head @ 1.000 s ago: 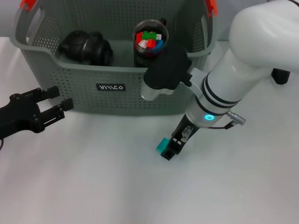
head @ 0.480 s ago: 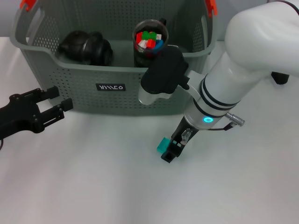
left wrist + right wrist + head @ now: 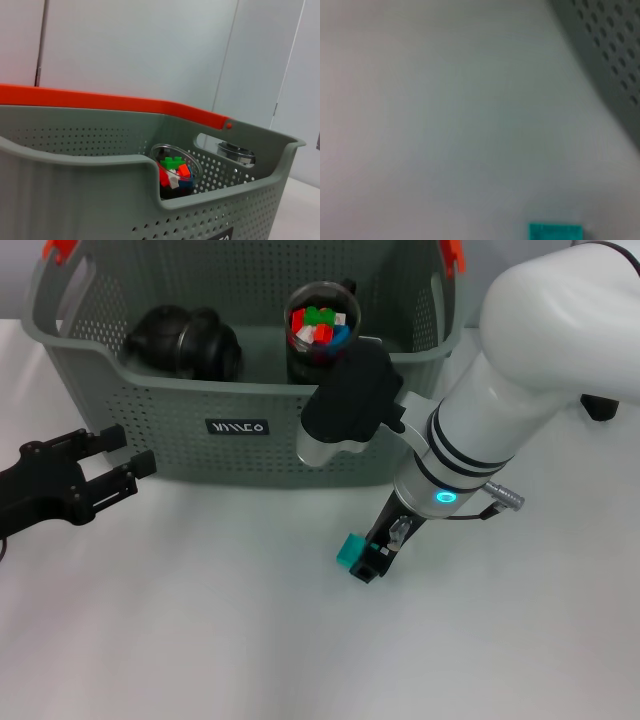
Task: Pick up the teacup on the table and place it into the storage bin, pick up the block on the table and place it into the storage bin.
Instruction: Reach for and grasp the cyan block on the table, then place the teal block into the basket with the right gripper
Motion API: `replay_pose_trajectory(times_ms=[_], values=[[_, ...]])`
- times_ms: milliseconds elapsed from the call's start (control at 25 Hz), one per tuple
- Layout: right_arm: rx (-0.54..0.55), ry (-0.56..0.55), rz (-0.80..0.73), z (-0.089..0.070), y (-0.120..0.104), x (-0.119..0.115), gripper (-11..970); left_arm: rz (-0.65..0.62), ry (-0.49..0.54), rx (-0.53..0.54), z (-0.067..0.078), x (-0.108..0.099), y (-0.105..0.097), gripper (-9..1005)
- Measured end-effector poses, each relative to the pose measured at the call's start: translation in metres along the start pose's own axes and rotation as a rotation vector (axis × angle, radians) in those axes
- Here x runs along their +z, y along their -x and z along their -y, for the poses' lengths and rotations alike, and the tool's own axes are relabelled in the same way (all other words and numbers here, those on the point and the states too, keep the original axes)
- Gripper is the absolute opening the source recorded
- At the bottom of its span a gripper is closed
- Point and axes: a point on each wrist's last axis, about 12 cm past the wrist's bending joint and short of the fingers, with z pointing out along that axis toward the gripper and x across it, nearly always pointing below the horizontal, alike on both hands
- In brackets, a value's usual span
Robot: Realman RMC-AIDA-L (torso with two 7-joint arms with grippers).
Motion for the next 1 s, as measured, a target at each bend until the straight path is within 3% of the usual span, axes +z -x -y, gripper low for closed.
replay_pose_trajectory(times_ms=[200,600,840,1000], values=[[0.001,-0.001,-0.005,0.000,0.000,0.000,447,0.000,0.000,0.000,0.000,0.000,0.000,565],[-0.015,0.043,-0.004,-0.004,0.002,-0.018,426,0.002,-0.004,-0.003,0.001,-0.001,-0.001,565],[0.007,0.065,0.153,0.010,-0.007,-0.072,427,0.000,-0.001,-0.004,0.001,-0.001,-0.001,565],[-0.007,0.128,0.363,0.025,-0.027,-0.121,428,0.001,-0.002,0.003,-0.001,0.000,0.001,565]])
